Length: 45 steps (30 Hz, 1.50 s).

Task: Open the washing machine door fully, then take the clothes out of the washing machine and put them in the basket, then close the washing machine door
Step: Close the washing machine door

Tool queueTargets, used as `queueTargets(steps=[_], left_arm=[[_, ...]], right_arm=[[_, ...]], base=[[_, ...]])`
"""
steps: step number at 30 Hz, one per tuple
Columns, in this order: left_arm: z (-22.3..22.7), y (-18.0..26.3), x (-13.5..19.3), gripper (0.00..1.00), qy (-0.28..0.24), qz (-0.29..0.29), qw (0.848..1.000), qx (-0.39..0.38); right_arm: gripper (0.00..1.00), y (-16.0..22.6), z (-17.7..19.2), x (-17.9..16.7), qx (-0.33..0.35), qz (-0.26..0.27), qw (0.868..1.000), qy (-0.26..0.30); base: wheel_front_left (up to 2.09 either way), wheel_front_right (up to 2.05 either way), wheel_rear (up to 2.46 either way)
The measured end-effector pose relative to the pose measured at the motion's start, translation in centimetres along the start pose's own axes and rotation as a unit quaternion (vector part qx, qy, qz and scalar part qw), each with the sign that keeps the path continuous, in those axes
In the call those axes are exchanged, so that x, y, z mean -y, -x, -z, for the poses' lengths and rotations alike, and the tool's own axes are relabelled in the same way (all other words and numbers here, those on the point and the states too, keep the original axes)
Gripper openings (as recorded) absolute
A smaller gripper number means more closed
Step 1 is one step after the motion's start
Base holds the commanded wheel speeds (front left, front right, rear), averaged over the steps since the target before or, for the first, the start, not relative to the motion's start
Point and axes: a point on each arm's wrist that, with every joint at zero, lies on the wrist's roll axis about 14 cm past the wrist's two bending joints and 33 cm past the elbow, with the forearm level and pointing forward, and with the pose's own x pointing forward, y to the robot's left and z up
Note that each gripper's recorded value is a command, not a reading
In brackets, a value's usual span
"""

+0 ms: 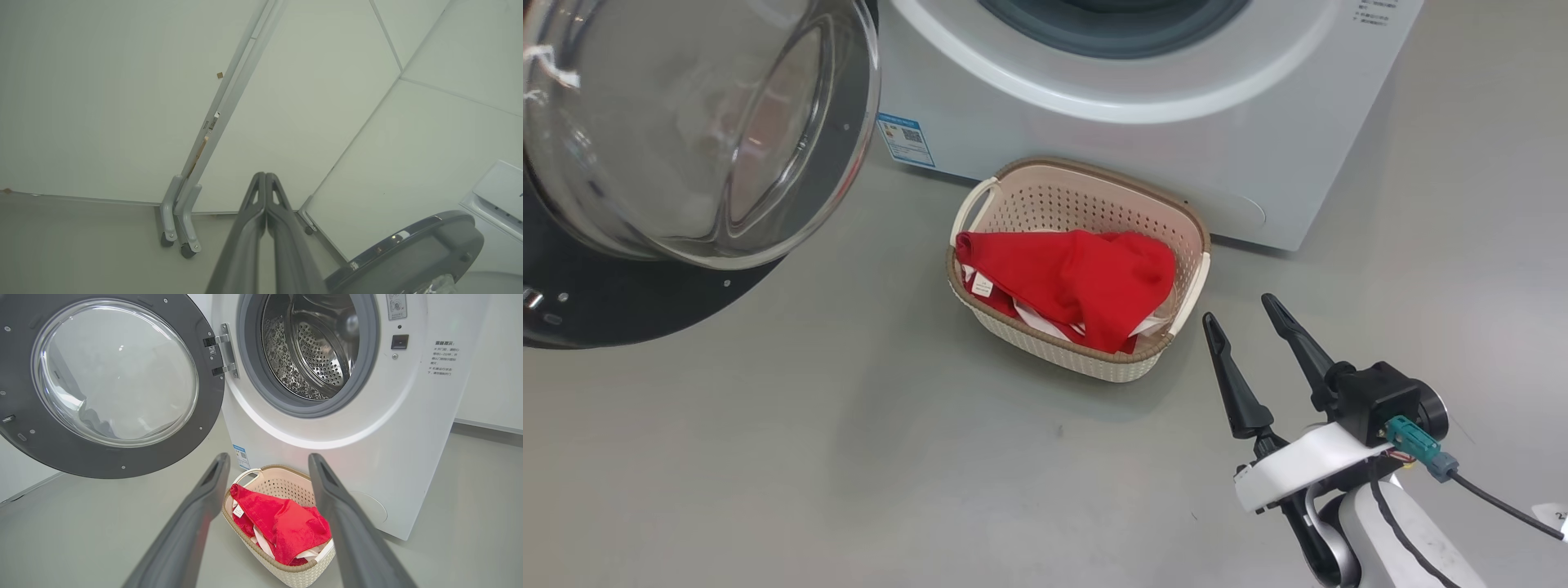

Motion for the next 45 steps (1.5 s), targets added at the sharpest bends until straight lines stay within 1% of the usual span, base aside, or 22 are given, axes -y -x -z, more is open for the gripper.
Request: queueTargets(steps=[3, 5, 7, 9, 12, 14, 18, 26, 34, 36, 40, 45], left_arm=[[1.4, -1.5, -0.3, 0.0, 0.07, -0.029, 0.997, -0.027], [2.0, -2.4, -0.5, 0.0, 0.105, -0.049, 0.993, -0.034], [1.9, -3.5, -0.1, 0.0, 0.139, -0.053, 0.988, -0.029], [2.1, -4.6, 1.1, 0.0, 0.17, -0.046, 0.984, -0.032], [3.7, -5.6, 2.1, 0.0, 0.189, -0.049, 0.979, -0.058], [4.9, -5.9, 1.6, 0.0, 0.199, -0.065, 0.975, -0.071], [6.9, -6.1, 0.8, 0.0, 0.236, -0.088, 0.963, -0.095], [9.5, -6.4, 0.2, 0.0, 0.255, -0.114, 0.95, -0.137], [12.2, -6.9, 2.0, 0.0, 0.329, -0.112, 0.921, -0.178], [13.1, -6.8, 2.1, 0.0, 0.347, -0.117, 0.911, -0.192], [15.2, -5.8, 1.7, 0.0, 0.357, -0.134, 0.896, -0.229], [16.0, -5.7, 2.2, 0.0, 0.363, -0.134, 0.888, -0.25]], right_arm=[[1.0, 0.1, 0.2, 0.9, -0.002, 0.009, 1.0, 0.001], [1.0, 0.2, 0.3, 1.4, -0.003, 0.015, 1.0, 0.001], [1.0, 0.4, 0.4, 1.9, -0.005, 0.02, 1.0, 0.0], [1.0, 0.4, 0.3, 2.3, -0.003, 0.026, 1.0, 0.0], [1.0, 0.5, 0.2, 3.0, -0.002, 0.033, 0.999, 0.0], [1.0, 0.6, 0.3, 3.3, -0.003, 0.037, 0.999, 0.0], [1.0, 0.7, 0.1, 3.7, 0.0, 0.042, 0.999, 0.001], [1.0, 1.0, 0.1, 4.4, 0.0, 0.053, 0.999, 0.003], [1.0, 1.1, 0.3, 4.8, -0.002, 0.057, 0.998, 0.002], [1.0, 1.1, 0.3, 4.8, -0.002, 0.057, 0.998, 0.002], [1.0, 1.0, 0.1, 4.8, 0.0, 0.056, 0.998, 0.003], [1.0, 0.9, 0.0, 4.7, 0.001, 0.054, 0.999, 0.004]], base=[[0.0, 0.0, 0.0], [0.0, 0.0, 0.0], [0.0, 0.0, 0.0], [0.0, 0.0, 0.0], [0.0, 0.0, 0.0], [0.0, 0.0, 0.0], [0.0, 0.0, 0.0], [0.0, 0.0, 0.0], [0.0, 0.0, 0.0], [0.0, 0.0, 0.0], [0.0, 0.0, 0.0], [0.0, 0.0, 0.0]])
